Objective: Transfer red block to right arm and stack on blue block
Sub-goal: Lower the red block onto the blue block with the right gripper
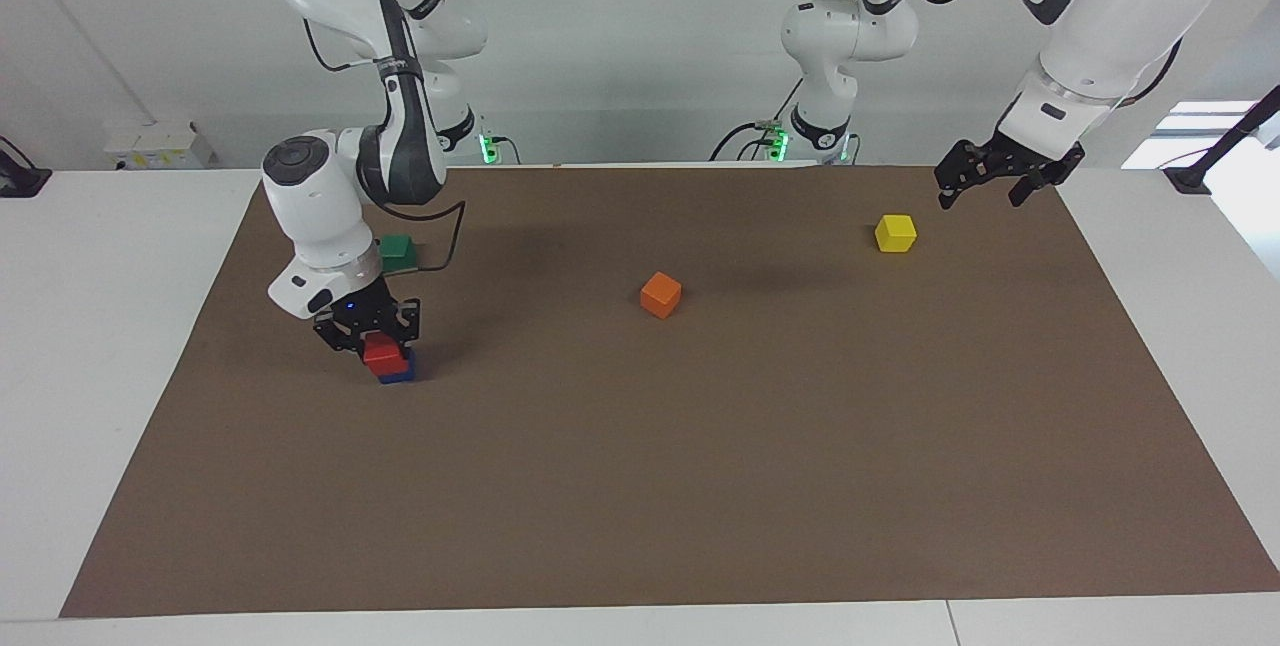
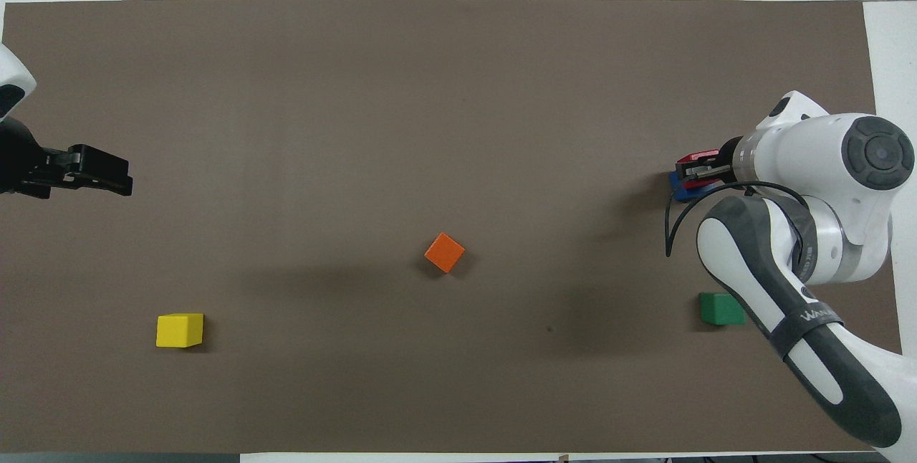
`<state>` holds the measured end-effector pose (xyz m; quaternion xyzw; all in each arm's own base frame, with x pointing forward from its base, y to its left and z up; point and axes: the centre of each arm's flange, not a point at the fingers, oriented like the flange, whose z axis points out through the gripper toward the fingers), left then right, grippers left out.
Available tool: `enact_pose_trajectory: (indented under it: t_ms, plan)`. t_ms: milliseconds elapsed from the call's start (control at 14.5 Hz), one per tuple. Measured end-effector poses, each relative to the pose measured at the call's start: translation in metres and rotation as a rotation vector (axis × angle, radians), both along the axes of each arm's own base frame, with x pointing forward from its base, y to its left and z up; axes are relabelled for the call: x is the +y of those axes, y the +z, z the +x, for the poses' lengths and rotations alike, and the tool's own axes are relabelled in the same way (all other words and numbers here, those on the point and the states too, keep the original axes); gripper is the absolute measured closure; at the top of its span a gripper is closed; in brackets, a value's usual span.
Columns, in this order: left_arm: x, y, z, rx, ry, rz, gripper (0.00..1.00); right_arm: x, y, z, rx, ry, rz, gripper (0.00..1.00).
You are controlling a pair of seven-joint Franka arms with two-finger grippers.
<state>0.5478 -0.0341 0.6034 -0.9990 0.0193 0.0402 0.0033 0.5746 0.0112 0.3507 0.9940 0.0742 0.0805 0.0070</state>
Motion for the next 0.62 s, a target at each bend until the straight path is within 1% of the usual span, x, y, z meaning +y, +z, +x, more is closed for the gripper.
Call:
enact_pose_trajectory:
  t_ms: [621]
  plan:
    - [0.0083,0.0001,0.0003,0.000,0.028,0.001,0.00,-0.0043,-0.0007,-0.0011,0.001,-0.007,-0.001,0.45]
